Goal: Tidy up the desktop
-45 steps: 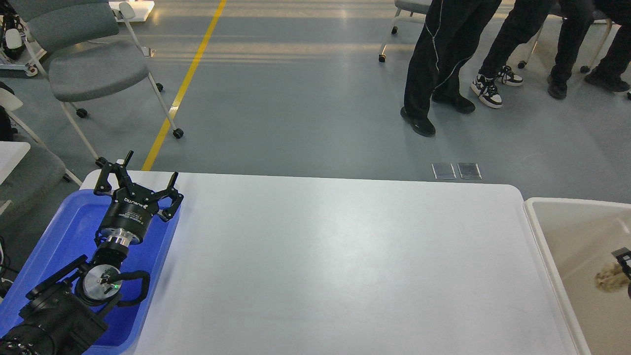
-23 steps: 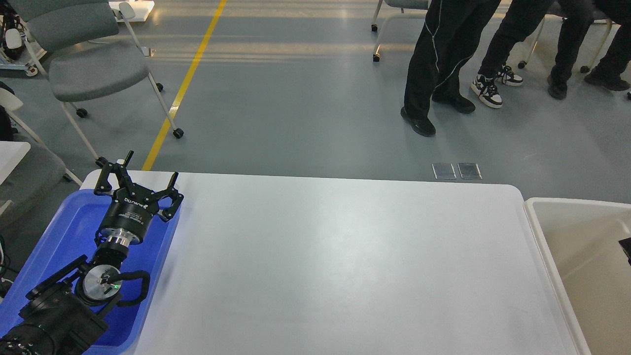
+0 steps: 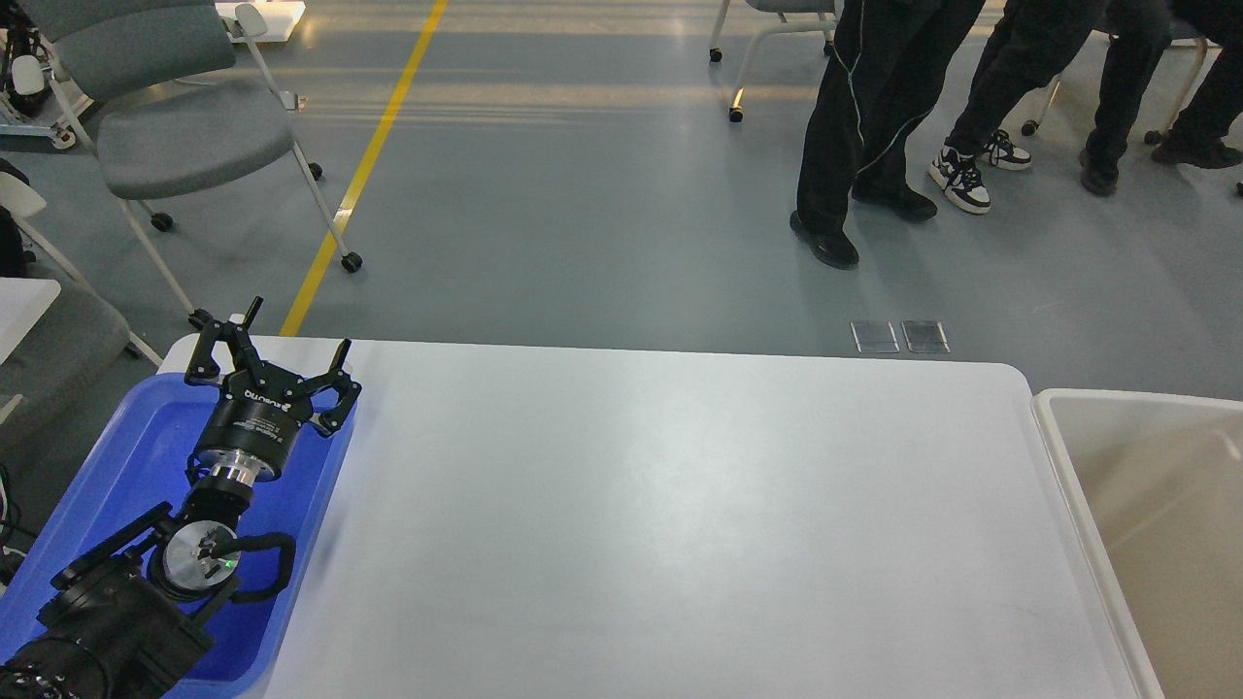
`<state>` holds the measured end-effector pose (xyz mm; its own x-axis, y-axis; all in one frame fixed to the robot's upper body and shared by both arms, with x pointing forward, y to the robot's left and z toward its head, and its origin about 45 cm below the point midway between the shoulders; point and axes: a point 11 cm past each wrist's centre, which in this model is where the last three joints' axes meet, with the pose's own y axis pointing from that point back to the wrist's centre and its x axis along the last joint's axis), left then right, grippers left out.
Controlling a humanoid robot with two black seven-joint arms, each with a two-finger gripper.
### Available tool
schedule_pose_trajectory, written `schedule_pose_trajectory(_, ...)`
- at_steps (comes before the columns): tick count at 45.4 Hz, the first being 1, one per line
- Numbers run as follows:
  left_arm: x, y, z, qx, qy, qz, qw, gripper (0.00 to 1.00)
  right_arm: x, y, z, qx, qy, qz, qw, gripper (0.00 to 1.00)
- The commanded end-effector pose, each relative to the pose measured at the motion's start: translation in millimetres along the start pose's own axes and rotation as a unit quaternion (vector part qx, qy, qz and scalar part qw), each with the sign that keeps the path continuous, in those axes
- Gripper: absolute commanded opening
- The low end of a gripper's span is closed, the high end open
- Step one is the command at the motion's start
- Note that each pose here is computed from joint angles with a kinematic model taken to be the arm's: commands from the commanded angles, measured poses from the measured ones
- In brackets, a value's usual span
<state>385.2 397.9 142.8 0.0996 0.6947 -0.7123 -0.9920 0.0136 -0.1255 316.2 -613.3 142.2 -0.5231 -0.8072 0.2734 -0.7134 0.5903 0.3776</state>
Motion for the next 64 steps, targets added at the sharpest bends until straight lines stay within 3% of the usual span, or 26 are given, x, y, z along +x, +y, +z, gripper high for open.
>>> schedule_pose_trajectory(1, 0.0, 0.0, 0.1, 0.000, 0.000, 0.000, 1.000, 1.00, -9.7, -0.9, -17.3, 0.044, -0.177, -0.018, 0.983, 1.00)
schedule_pose_trajectory(18, -0.2, 0.1, -0.4, 0.001, 0.000, -0.001, 1.000, 1.00, -77.0, 11.7, -50.8, 0.084, -0.239, -0.143, 0.957, 1.00)
schedule_pose_trajectory(29, 0.0, 0.1, -0.4, 0.001, -0.001, 0.000, 1.000, 1.00, -108.2, 42.0, -42.7, 0.109, -0.302, -0.261, 0.911, 1.00)
schedule_pose_trajectory(40, 0.0, 0.1, -0.4, 0.001, -0.001, 0.000, 1.000, 1.00, -141.2, 58.5, -34.6, 0.158, -0.333, -0.275, 0.888, 1.00)
schedule_pose_trajectory(49, -0.2, 0.1, -0.4, 0.001, 0.000, -0.001, 1.000, 1.00, -184.2, 73.4, -24.8, 0.147, -0.342, -0.301, 0.878, 1.00)
schedule_pose_trajectory(58, 0.0, 0.1, -0.4, 0.001, -0.001, 0.000, 1.000, 1.00, -218.7, 81.4, -20.1, 0.146, -0.299, -0.285, 0.899, 1.00)
schedule_pose_trajectory(64, -0.2, 0.1, -0.4, 0.001, 0.000, -0.001, 1.000, 1.00, -224.7, 83.7, -24.8, 0.148, -0.314, -0.285, 0.893, 1.00)
